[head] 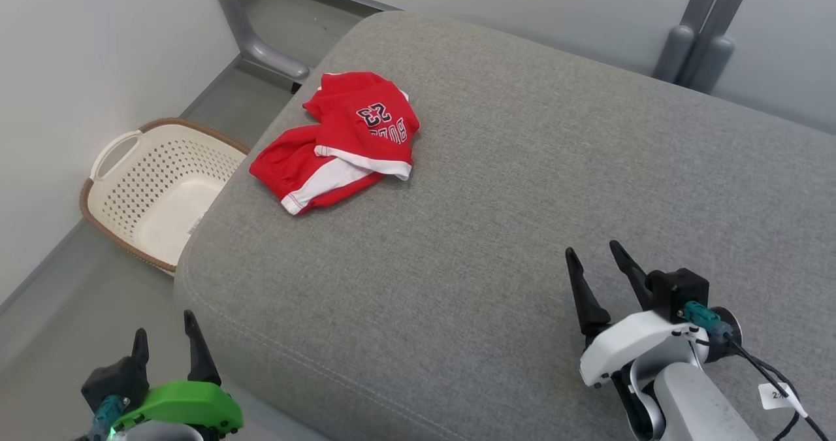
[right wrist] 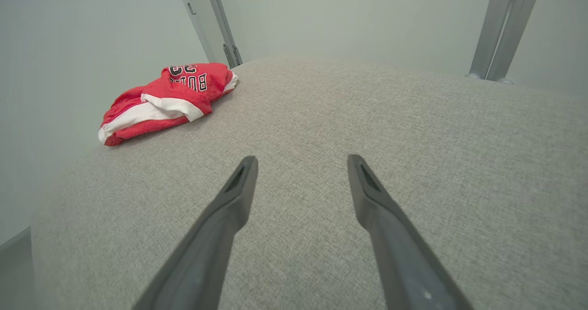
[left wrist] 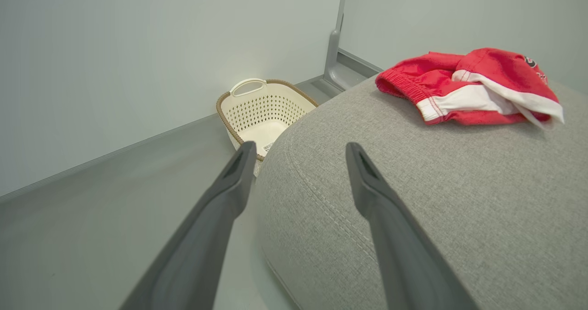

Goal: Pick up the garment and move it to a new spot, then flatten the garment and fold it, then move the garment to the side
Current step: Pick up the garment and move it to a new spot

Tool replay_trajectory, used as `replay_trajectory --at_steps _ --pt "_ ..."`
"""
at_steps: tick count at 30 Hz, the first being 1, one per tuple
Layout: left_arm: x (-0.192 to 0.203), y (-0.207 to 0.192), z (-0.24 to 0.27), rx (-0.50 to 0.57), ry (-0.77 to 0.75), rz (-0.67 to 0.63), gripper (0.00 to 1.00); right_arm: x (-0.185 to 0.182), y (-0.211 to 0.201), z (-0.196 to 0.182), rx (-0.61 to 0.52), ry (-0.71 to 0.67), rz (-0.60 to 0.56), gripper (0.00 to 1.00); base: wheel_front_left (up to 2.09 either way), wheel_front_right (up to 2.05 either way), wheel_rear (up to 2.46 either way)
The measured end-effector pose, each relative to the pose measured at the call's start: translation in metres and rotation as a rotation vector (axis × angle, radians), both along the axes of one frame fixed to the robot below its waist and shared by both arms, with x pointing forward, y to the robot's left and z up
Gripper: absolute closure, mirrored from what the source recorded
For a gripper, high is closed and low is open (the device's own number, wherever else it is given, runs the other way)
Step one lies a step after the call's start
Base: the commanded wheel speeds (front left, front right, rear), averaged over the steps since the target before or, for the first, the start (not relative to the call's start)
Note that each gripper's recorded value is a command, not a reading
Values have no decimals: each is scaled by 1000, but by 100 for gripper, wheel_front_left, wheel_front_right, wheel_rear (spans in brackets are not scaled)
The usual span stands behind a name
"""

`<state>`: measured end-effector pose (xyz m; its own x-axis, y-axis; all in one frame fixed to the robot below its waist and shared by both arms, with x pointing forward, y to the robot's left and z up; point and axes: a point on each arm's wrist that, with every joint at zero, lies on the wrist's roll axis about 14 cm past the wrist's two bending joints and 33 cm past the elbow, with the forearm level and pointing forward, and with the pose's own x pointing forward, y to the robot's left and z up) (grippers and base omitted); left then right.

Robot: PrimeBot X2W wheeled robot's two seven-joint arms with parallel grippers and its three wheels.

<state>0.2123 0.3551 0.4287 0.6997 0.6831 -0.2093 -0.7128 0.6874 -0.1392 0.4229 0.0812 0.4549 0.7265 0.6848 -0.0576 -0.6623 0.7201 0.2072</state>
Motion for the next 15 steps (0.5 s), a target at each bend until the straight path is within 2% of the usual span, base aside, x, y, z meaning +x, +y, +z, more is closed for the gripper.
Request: replay_trajectory --at_steps 5,15 --pt "24 7 3 -20 -23 -18 0 6 -8 -1 -8 -13 -18 0 0 0 0" --pt "110 9 9 -28 -46 -165 0 36 -32 -1 -5 -59 -67 0 0 0 0"
